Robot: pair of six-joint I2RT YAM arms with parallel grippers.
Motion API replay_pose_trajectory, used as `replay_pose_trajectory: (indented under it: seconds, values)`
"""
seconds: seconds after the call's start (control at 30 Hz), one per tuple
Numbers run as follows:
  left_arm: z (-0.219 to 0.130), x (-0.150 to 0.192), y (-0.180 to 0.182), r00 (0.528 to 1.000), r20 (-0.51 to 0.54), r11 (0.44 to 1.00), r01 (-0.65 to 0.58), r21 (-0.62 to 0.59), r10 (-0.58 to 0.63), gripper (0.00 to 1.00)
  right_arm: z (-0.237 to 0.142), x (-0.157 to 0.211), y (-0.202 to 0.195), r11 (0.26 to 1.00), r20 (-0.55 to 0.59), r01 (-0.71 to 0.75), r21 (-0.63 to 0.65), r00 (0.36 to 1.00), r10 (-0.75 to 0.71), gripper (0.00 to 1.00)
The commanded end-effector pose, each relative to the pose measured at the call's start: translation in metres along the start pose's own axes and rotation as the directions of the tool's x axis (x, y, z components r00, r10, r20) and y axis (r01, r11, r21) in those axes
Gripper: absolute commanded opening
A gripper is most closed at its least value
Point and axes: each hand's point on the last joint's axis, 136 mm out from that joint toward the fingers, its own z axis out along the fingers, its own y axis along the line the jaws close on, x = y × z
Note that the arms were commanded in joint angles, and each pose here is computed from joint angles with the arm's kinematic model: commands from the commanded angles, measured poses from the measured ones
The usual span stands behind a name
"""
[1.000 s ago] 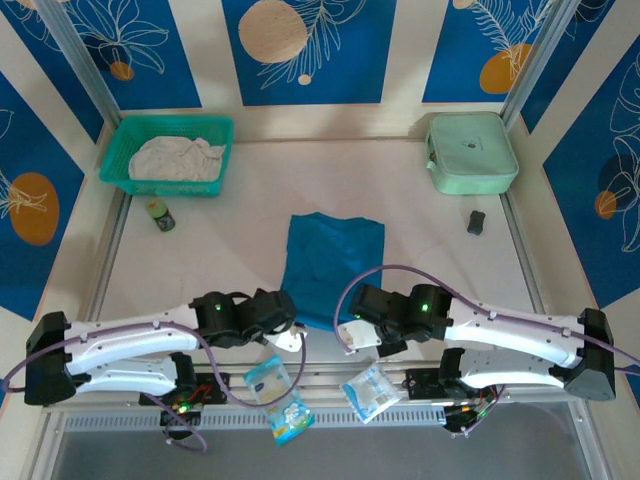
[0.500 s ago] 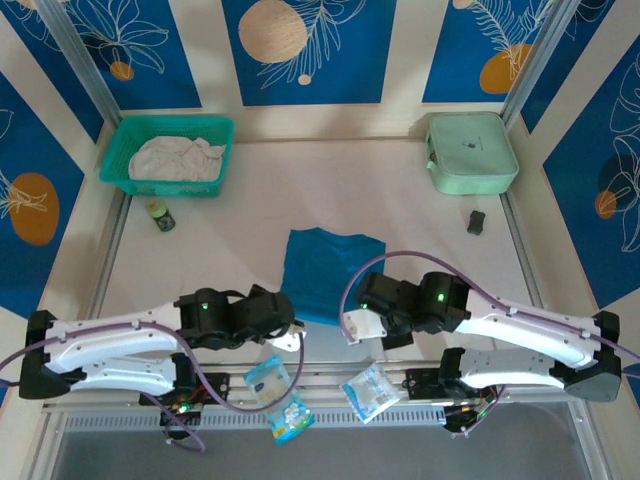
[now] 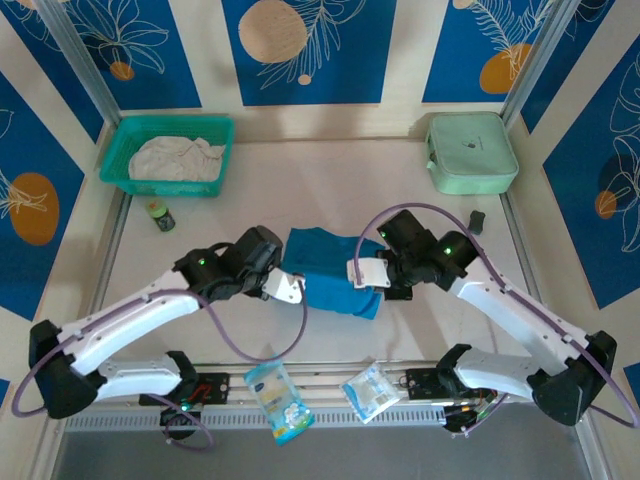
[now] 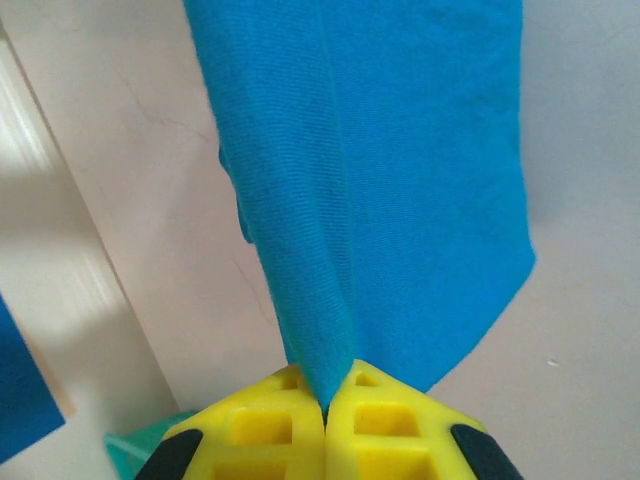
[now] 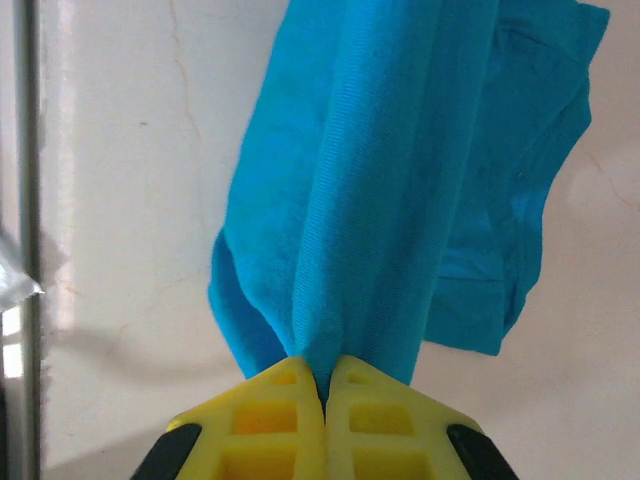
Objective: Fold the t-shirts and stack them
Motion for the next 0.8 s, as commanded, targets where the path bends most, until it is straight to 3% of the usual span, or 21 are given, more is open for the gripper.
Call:
replay_pose_trajectory:
  seconds: [0.0, 0.27, 0.5, 0.77]
  values:
    - [0.011, -0.002, 0.021, 0.998, 0.057, 0.999, -0.037, -0.002, 0.037, 0.00, -0.001, -0.004, -0.011, 0.999, 0.060, 0.026, -0.020, 0.998, -0.025, 0.00]
    - [0.058, 0.007, 0.061, 0.997, 0.070, 0.999, -0.043, -0.009, 0.044, 0.00, 0.021, 0.017, -0.053, 0.998, 0.053, -0.052, 0.016, 0.997, 0.051, 0.00]
    - [0.107, 0.026, 0.069, 0.999, 0.044, 0.999, -0.004, 0.041, 0.003, 0.00, 0.049, 0.038, -0.083, 0.992, 0.058, -0.120, 0.044, 0.991, 0.117, 0.00]
    - [0.154, 0.042, 0.088, 1.000, 0.019, 0.999, 0.016, -0.038, -0.015, 0.00, 0.088, 0.068, -0.111, 0.976, -0.001, -0.204, 0.075, 0.979, 0.205, 0.00]
